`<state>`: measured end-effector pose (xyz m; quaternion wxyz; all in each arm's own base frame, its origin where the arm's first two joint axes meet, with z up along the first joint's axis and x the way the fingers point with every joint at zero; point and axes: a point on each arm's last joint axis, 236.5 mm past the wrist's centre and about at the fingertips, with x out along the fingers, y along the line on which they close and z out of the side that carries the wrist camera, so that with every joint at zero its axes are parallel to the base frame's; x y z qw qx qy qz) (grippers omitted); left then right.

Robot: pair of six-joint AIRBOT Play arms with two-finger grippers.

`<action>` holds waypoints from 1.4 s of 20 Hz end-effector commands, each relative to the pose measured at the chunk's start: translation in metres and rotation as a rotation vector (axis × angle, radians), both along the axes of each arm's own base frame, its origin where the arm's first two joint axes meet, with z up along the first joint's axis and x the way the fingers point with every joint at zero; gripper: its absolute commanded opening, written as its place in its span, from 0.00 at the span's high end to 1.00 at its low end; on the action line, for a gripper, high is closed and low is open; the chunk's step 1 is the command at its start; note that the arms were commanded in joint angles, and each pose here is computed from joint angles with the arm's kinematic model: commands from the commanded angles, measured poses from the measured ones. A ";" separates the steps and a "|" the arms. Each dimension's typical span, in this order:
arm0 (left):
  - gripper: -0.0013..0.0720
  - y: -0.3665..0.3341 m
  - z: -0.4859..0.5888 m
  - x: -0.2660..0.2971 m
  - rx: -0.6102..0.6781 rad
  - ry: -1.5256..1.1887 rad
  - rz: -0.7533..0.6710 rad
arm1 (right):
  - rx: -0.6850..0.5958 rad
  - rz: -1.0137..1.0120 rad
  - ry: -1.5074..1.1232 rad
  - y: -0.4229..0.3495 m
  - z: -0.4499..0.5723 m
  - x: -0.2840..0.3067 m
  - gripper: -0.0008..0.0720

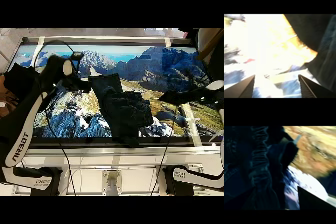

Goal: Fold the clothes and pants, and hang the long-sleeved shirts on hangers.

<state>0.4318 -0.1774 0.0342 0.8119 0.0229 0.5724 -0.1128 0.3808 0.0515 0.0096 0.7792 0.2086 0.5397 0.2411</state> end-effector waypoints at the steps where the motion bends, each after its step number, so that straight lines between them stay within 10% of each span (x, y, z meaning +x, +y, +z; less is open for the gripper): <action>1: 0.13 -0.053 -0.017 0.025 -0.332 -0.085 0.124 | 0.130 0.044 -0.055 0.055 -0.021 0.018 0.23; 9: 0.00 -0.048 -0.027 0.045 -0.391 -0.103 0.189 | -0.040 0.132 -0.067 0.067 -0.059 0.104 0.24; 17: 0.01 -0.075 -0.063 0.049 -0.476 -0.054 0.123 | 0.032 0.329 0.076 0.116 -0.102 0.072 0.25; 19: 0.01 -0.066 -0.068 0.066 -0.484 -0.096 0.167 | 0.031 0.339 0.062 0.121 -0.098 0.073 0.85; 28: 0.01 0.064 -0.049 0.145 -0.403 -0.282 0.364 | 0.072 0.368 -0.010 0.063 0.017 0.099 0.92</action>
